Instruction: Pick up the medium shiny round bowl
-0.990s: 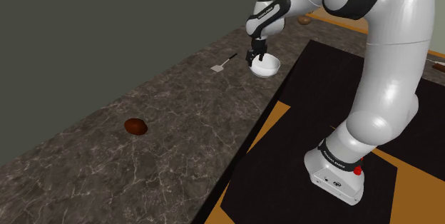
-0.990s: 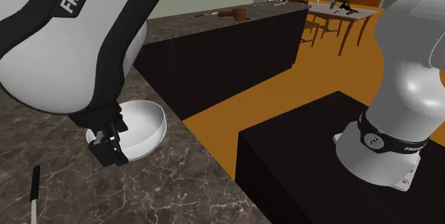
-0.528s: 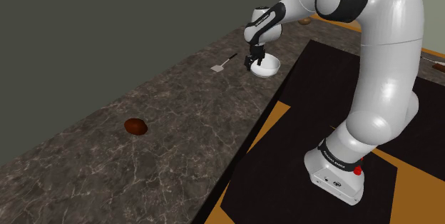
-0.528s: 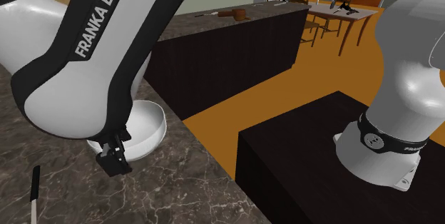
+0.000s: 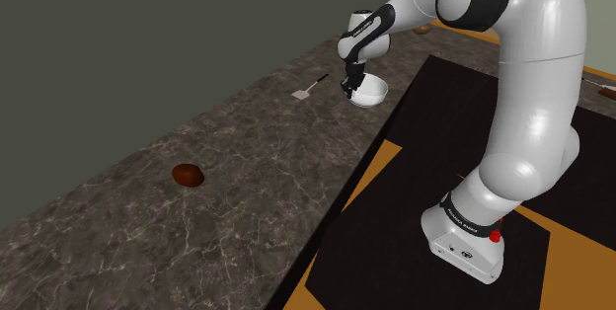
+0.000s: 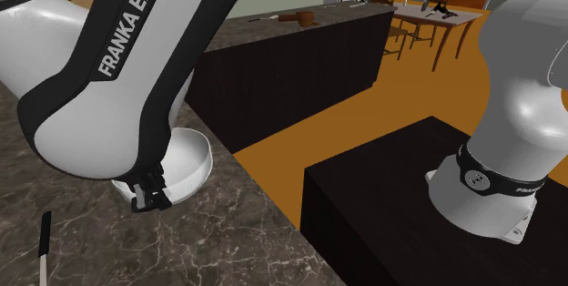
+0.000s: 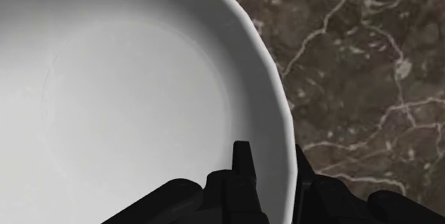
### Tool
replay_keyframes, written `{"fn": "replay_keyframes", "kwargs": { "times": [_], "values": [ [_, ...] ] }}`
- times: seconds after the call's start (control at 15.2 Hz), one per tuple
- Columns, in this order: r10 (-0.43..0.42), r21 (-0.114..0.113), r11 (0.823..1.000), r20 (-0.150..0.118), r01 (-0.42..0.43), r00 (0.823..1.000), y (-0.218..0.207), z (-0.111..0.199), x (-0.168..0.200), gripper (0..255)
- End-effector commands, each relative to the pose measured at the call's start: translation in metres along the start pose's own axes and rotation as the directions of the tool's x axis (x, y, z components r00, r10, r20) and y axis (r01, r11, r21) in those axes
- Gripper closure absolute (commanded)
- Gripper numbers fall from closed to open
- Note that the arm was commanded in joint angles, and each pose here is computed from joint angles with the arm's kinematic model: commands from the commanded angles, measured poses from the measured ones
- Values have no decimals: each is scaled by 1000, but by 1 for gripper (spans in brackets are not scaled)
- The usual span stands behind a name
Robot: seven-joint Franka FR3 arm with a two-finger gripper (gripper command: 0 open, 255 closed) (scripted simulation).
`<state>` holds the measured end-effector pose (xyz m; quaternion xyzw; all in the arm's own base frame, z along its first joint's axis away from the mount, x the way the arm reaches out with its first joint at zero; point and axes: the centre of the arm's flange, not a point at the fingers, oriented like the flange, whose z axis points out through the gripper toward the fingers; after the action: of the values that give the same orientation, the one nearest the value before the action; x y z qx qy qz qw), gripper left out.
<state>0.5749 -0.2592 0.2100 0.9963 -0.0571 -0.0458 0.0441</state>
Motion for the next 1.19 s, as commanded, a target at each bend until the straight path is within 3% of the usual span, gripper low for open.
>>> {"fn": "replay_keyframes", "kwargs": {
  "times": [0.0,1.12],
  "values": [
    [0,0,1000,1,0,1000,0,1,0,255],
    [0,0,1000,1,0,1000,7,-79,-6,255]
  ]
}}
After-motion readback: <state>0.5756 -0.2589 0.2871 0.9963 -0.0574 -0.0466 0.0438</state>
